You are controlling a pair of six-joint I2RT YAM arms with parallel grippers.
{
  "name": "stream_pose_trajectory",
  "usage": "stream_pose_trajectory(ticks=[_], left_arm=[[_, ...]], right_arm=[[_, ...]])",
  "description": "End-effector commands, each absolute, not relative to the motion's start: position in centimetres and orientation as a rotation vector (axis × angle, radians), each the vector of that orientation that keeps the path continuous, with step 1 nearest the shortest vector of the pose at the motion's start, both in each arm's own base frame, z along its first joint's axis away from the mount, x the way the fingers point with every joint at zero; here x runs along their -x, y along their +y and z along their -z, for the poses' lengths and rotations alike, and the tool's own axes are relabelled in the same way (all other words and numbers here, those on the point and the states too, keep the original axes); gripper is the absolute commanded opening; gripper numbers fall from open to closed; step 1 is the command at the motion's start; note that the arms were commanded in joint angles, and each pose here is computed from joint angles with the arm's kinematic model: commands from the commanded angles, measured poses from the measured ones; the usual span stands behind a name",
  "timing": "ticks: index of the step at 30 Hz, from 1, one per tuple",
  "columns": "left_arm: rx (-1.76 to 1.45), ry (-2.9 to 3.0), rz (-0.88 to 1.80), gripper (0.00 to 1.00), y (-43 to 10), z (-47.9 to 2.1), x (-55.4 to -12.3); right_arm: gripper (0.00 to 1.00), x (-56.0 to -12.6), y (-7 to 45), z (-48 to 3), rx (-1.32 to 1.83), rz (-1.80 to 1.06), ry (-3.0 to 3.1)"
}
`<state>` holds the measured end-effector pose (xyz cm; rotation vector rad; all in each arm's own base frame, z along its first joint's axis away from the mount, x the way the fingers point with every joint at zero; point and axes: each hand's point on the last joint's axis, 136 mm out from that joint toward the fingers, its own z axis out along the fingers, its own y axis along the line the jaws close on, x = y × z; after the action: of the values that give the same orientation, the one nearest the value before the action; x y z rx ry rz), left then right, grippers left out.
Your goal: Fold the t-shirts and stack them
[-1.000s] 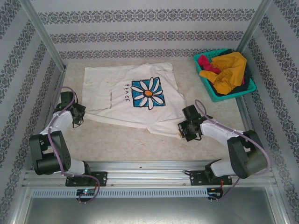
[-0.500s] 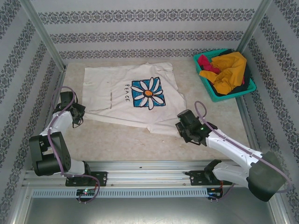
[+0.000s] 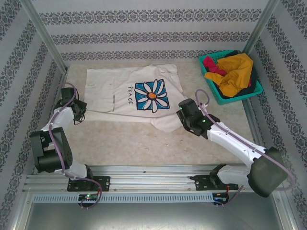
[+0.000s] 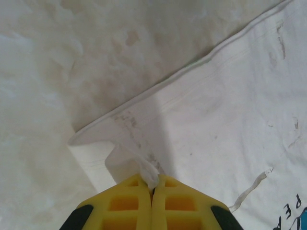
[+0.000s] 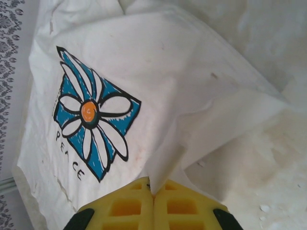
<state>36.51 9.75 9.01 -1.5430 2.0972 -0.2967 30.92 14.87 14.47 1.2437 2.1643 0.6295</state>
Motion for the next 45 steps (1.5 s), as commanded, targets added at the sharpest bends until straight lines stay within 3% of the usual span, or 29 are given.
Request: stream_pose_trajectory(ticks=[1, 29, 45], left_arm=[[1.560, 2.068, 0.304, 0.00, 10.6, -9.6, -37.9], [1.563, 2.162, 0.229, 0.00, 12.4, -9.9, -43.0], [1.546, 2.204, 0.212, 0.00, 12.9, -9.4, -44.6]], right_arm=[[0.00, -33.5, 15.3, -16.1, -1.152, -0.632, 2.142], [0.00, -45.9, 16.6, -19.8, -1.013, -0.683, 2.133], [0.02, -50.1, 17.9, -19.5, -0.858, -0.679, 2.237]])
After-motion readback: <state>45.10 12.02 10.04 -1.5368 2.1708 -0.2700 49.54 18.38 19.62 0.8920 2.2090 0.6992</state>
